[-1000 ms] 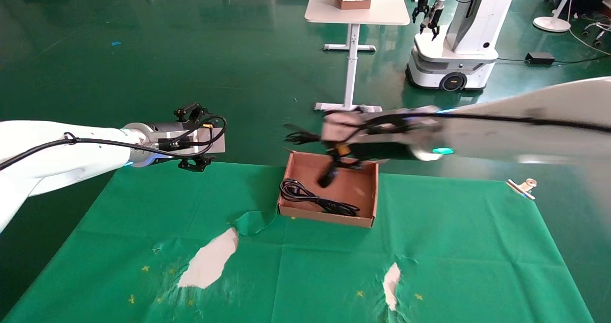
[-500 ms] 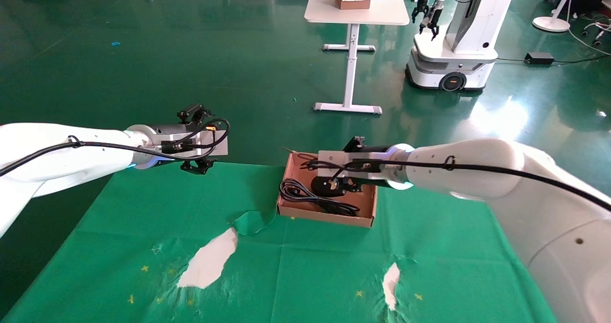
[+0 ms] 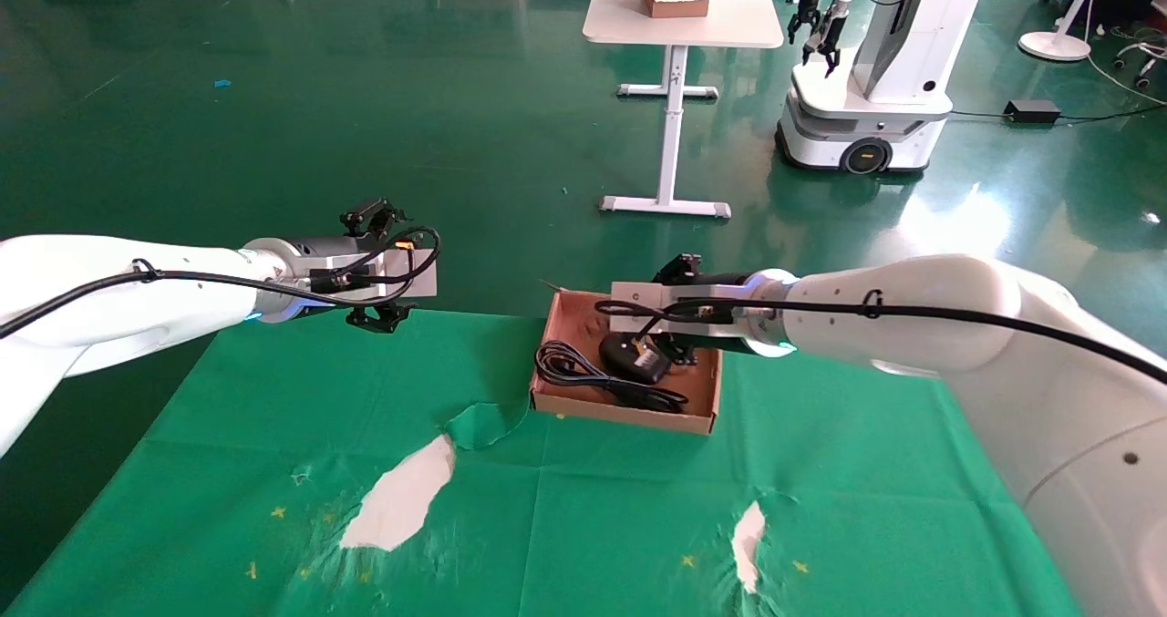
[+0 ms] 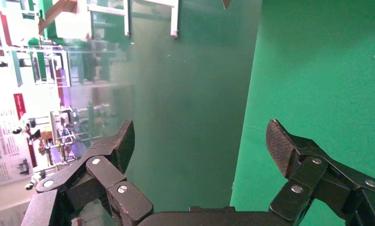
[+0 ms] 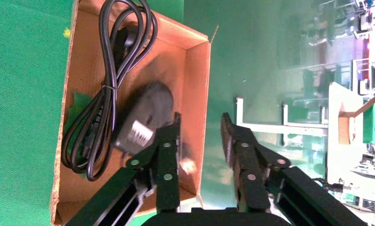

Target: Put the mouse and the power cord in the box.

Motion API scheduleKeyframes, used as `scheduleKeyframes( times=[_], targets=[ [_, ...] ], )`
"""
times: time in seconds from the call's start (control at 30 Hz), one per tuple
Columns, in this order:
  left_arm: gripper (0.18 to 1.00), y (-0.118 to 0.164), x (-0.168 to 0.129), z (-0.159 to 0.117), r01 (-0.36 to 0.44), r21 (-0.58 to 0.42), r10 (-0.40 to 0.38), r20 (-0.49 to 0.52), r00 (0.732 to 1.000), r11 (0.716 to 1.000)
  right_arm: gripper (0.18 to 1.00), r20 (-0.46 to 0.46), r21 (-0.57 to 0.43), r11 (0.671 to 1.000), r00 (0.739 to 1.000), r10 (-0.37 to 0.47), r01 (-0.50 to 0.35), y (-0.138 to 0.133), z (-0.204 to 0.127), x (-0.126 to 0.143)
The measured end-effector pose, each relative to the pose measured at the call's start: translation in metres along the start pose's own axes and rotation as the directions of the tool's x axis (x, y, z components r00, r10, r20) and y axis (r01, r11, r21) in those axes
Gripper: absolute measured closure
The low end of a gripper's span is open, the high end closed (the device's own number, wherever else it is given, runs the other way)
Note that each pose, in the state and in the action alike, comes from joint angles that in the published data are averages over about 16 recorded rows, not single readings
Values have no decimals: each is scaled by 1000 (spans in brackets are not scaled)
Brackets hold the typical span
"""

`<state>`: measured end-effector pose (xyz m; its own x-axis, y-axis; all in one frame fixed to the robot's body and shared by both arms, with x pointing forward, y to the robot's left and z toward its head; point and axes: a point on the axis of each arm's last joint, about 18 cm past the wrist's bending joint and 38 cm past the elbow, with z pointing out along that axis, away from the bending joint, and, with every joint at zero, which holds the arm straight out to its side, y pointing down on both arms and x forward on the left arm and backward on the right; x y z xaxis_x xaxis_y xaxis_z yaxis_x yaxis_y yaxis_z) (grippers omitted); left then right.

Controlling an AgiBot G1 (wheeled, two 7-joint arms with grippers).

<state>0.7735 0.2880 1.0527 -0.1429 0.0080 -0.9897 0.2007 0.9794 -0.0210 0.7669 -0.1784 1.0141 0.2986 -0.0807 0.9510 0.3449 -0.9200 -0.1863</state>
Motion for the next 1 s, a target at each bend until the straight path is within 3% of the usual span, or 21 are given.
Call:
scheduleKeyframes(
  times=[0.23, 0.47, 0.7, 1.0],
  targets=[
    [184, 0, 0, 0, 0, 0, 0, 0, 1000, 1000, 753, 16, 36, 997, 998, 62, -63, 5, -6, -7],
    [184, 0, 0, 0, 0, 0, 0, 0, 1000, 1000, 607, 55, 109, 975, 981, 188, -193, 15, -19, -22],
    [184, 0, 0, 0, 0, 0, 0, 0, 1000, 1000, 441, 114, 199, 920, 940, 321, -338, 25, -41, -38],
    [184, -1, 5, 0, 29, 20, -29, -9, 1000, 999, 274, 199, 308, 819, 875, 441, -483, 33, -79, -53]
  ],
)
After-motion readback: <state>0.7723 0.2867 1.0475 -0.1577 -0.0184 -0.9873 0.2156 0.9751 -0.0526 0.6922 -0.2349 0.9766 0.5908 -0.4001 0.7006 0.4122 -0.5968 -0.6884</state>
